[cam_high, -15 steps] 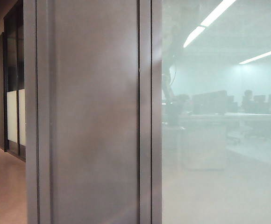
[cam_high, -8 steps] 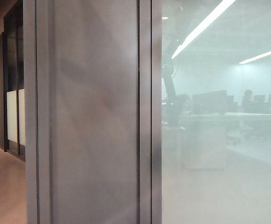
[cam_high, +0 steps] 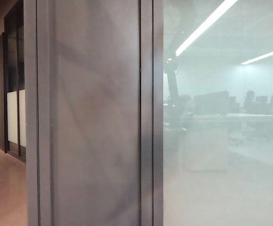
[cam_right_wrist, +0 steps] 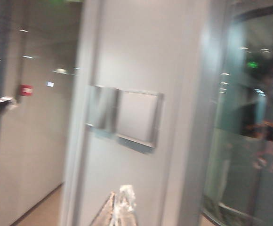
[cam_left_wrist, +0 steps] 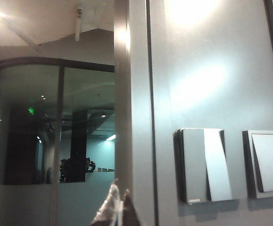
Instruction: Raise the arm to find the leftmost switch on the wall and turn off the lights.
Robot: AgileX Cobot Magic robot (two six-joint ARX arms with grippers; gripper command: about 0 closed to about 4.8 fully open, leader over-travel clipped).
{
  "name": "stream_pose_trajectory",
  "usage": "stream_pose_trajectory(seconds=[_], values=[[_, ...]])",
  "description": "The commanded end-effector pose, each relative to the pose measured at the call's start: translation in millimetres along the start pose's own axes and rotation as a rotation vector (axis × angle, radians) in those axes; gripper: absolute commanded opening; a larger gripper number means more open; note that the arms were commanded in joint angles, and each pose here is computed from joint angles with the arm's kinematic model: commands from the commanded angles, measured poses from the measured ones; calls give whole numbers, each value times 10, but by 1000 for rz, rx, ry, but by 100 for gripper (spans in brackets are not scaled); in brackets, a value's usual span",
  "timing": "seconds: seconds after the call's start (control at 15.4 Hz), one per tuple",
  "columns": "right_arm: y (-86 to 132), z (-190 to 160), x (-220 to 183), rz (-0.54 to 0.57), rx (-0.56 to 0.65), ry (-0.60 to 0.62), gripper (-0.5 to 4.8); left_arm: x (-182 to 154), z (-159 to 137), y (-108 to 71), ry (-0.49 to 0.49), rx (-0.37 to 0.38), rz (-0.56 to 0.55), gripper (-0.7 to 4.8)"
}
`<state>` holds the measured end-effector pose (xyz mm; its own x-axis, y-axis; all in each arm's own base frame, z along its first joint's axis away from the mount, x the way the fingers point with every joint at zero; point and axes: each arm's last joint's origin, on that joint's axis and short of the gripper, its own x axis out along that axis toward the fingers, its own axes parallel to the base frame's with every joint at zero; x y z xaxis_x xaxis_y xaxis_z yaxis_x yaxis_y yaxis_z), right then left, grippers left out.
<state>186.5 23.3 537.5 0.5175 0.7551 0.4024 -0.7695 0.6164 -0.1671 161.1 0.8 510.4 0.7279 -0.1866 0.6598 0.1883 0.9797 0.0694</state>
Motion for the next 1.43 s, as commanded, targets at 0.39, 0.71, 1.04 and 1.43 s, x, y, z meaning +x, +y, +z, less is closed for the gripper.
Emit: stream_pose_trajectory(seconds=[0.39, 0.71, 1.04, 1.43], values=[[35, 57, -6, 18, -15, -17, -1, 339, 79, 17, -94, -67, -121, -6], [45, 63, -10, 30, -13, -14, -1, 968, 131, -215, -123, -167, -262, -5], [51, 71, -12, 30, -17, -18, -1, 1264, -301, -252, -16, -207, -259, -6], [52, 59, -11, 50, 5, -3, -1, 1360, -507, -254, -45, -202, -266, -6]])
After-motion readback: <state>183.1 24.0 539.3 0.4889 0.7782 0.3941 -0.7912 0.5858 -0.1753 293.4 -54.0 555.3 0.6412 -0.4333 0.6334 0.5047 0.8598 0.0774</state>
